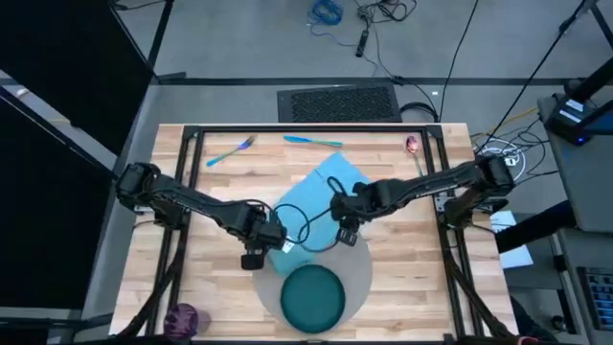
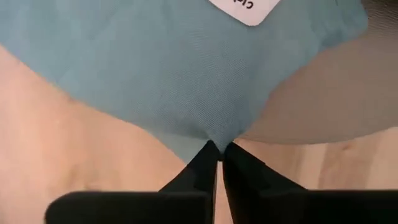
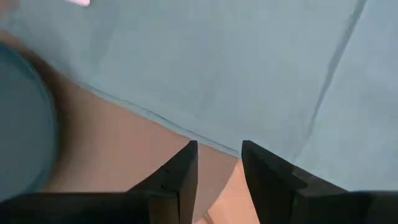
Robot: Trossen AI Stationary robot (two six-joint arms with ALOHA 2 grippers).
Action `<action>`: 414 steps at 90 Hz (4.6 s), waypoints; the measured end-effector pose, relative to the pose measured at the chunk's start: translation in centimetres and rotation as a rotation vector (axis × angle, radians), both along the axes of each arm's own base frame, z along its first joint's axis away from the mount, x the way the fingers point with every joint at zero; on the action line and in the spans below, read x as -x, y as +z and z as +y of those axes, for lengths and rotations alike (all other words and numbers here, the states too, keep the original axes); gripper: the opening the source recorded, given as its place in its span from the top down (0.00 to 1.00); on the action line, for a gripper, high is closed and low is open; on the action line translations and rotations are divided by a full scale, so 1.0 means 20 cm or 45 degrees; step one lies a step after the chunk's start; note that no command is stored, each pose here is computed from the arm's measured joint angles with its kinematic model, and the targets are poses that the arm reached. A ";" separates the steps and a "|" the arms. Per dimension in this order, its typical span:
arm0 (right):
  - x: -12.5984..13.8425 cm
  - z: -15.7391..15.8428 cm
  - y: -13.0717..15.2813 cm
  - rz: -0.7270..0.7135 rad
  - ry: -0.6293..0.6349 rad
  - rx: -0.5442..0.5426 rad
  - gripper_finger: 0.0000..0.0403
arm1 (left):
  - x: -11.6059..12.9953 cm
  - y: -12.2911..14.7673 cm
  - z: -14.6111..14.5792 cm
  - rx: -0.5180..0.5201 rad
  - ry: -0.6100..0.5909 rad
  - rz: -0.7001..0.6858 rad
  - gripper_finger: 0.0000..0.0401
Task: Set table place
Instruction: Fold the blue napkin
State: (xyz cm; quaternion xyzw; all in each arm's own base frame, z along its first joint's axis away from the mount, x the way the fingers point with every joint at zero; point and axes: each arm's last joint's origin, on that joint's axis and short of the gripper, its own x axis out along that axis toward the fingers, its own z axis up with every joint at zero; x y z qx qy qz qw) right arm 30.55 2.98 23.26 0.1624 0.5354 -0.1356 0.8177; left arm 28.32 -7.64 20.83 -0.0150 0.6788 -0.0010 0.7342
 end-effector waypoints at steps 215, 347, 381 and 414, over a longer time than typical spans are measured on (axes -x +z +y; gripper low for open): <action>0.17 -0.87 -0.53 -0.232 -0.636 -0.175 0.73 | 0.04 -0.33 0.01 -0.007 0.218 -0.026 0.67; -0.43 0.43 -0.19 -0.671 0.156 -0.303 0.73 | 0.36 -0.13 -0.30 -0.314 -0.142 -0.232 0.67; -0.60 0.53 -0.18 -0.707 0.157 -0.298 0.73 | 0.44 -0.25 -0.31 -0.348 -0.346 -0.214 0.67; -0.59 0.55 -0.19 -0.684 0.110 -0.297 0.73 | 0.44 -0.33 -0.29 -0.375 -0.377 -0.306 0.67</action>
